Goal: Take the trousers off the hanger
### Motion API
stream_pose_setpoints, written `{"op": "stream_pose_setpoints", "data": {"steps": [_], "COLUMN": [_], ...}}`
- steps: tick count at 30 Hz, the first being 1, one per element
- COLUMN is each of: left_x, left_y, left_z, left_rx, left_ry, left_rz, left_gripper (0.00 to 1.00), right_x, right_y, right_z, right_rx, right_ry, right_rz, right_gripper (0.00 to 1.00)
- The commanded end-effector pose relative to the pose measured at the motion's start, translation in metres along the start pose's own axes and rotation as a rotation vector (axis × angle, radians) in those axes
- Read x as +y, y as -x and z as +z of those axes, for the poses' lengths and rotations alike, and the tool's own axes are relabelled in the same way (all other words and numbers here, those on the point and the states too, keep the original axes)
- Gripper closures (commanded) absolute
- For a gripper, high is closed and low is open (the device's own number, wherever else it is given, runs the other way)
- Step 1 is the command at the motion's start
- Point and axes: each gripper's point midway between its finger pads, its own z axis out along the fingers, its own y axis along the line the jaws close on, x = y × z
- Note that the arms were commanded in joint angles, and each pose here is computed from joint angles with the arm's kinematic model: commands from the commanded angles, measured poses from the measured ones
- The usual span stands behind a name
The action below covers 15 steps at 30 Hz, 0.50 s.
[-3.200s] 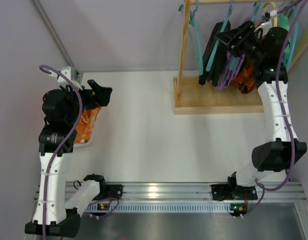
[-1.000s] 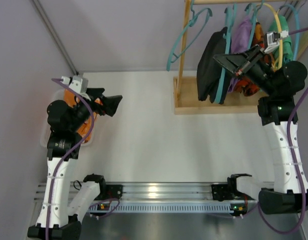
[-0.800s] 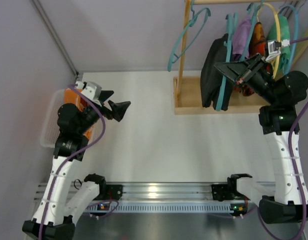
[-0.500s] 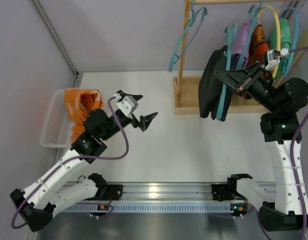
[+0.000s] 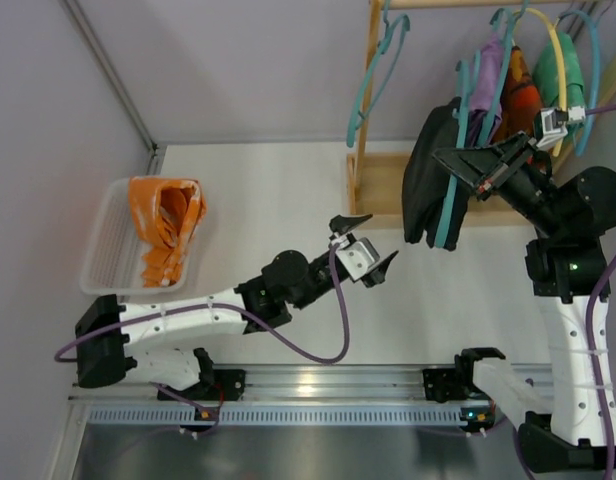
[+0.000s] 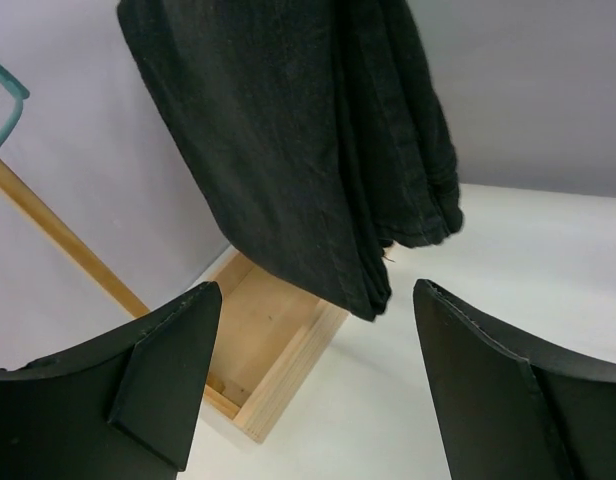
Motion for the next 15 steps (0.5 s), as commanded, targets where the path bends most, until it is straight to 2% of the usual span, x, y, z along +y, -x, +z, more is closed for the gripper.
{"op": "stream_pose_setpoints", "data": {"steps": [1,4,10,15], "left_x": [0.031,0.024,0.004,0.001], "left_y": [0.053,0.068,0.068,0.074], "left_z": [0.018,0.028,0.052,0.066], "left_rx": [-0.183,-0.249,-0.291,-0.342], "left_ry": [0.154,0.132,0.113,0.124], "left_rz": [-0.059,-0.063,-0.053,0.018], "left_gripper": [0.17,0.18,0.18,0.19], "right_x": [0.050,0.051,0.060,0.066], "right_y": [0.009,0.009,0.010,0.011], "right_z": [-0.014,-0.016,-0.018,-0.020], "right_rx": [-0.078,-0.092,-0.102,-0.103], "right_ry": [0.137,0.142,0.169,0.179], "right_rz": [-0.151,-0.155,-0.149,-0.145], "right_gripper": [1.00,1.00,1.00,1.00]}}
